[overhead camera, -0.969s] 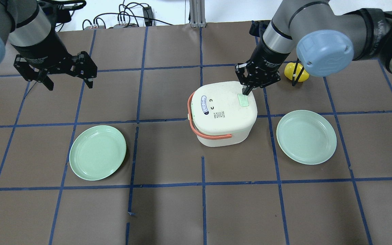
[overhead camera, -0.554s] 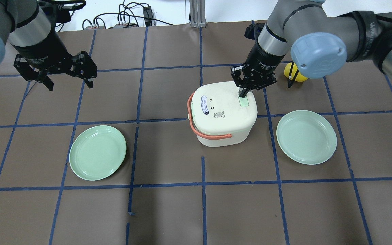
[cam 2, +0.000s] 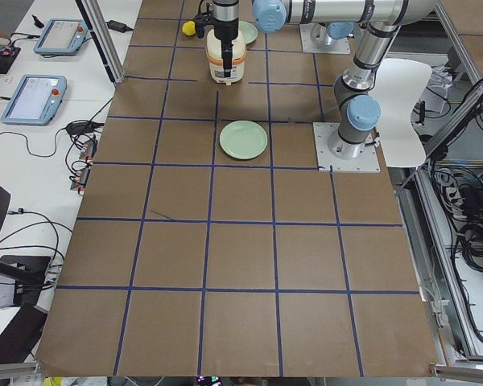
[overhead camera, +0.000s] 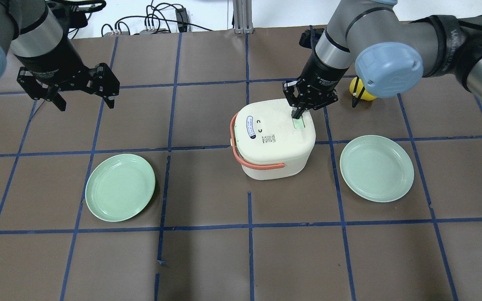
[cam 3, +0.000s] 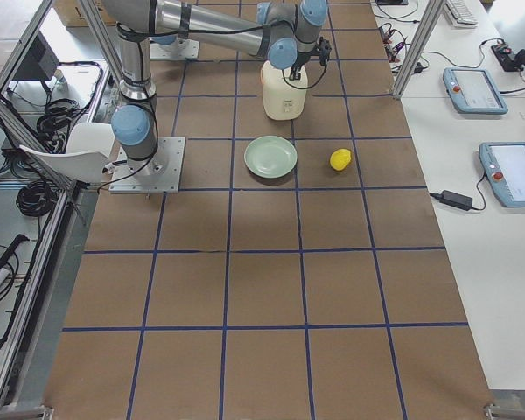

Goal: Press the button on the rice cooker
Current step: 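Lift the right gripper away as the rice cooker lid springs open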

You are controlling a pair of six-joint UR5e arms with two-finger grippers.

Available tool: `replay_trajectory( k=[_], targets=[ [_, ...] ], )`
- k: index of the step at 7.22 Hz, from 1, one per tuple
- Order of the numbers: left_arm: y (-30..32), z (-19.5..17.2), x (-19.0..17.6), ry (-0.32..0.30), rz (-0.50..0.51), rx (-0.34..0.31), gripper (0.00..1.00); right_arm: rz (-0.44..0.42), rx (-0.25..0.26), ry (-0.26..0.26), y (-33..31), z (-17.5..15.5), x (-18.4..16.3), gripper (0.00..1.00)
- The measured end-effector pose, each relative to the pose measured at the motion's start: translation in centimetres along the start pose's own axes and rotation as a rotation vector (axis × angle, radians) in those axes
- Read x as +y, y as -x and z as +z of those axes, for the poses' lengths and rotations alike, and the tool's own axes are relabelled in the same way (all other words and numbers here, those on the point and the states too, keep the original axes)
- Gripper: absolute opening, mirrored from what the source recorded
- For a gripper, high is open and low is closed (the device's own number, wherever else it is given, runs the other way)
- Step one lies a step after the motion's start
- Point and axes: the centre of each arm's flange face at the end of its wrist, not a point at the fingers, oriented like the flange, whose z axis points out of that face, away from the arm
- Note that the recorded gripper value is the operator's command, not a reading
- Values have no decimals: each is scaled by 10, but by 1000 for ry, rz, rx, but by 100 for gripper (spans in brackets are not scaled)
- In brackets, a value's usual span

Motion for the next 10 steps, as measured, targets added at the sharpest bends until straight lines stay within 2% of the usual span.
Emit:
replay_trajectory(
  k=[2,3,5,6,7,8,9,10],
  targets=[
    [0,0,0,0,0,-1,100,1,0,-5,1,-2,0,16],
    [0,0,0,0,0,0,100,2,1,-11,2,-7,2,23],
    [0,0,0,0,0,-1,100,1,8,-38,7,-26,10,57],
    [0,0,0,0,0,-1,100,-7,17,-75,11,-45,18,75],
    [0,0,0,0,0,-1,100,-17,34,-118,14,-67,25,82],
    [0,0,0,0,0,-1,100,-30,64,-158,14,-89,30,82],
    [0,0,0,0,0,-1,100,-55,115,-183,10,-115,36,82],
    [0,0,0,0,0,-1,100,-84,174,-185,1,-136,43,81]
  ],
)
